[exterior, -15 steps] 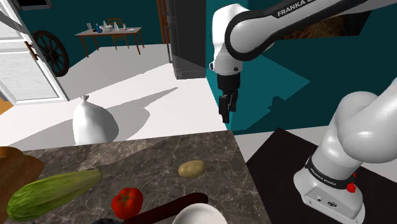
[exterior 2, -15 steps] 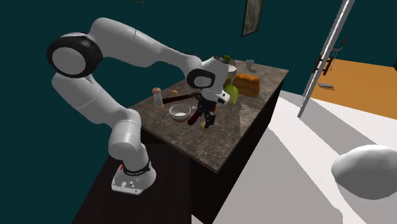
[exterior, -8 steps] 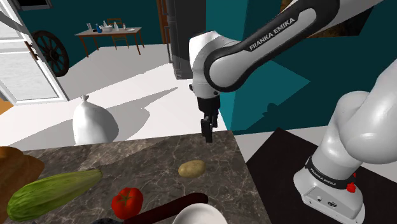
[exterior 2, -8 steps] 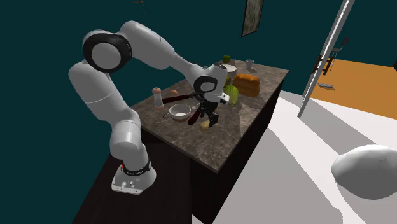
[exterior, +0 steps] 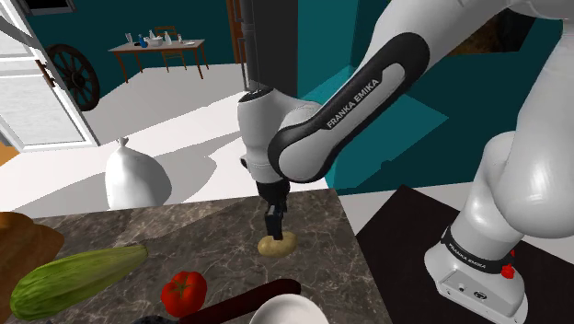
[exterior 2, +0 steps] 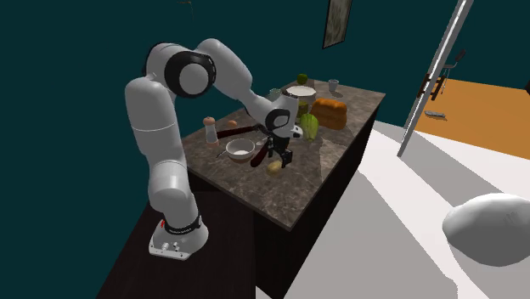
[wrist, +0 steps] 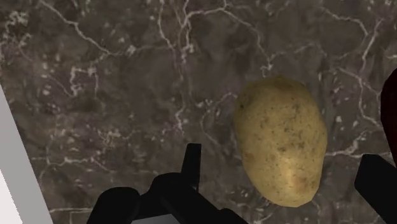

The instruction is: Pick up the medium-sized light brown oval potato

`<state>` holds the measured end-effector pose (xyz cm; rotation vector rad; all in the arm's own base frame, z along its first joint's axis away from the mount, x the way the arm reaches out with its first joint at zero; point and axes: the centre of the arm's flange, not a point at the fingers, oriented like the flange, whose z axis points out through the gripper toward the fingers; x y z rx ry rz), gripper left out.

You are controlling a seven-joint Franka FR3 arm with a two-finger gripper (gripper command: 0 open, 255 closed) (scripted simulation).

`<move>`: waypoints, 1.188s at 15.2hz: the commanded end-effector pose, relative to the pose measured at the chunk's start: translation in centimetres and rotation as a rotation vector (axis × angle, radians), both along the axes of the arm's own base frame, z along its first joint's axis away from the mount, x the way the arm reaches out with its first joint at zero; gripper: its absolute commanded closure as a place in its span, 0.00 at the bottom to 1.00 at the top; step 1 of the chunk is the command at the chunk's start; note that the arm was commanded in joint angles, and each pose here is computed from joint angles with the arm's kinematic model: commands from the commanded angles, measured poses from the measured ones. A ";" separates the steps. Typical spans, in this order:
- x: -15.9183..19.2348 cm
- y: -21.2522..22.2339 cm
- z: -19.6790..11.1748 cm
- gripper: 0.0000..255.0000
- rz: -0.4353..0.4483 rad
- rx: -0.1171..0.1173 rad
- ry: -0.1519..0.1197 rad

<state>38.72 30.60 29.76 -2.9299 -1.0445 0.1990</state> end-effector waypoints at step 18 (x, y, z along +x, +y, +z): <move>-0.3 3.2 -6.2 1.00 0.062 -0.004 -0.014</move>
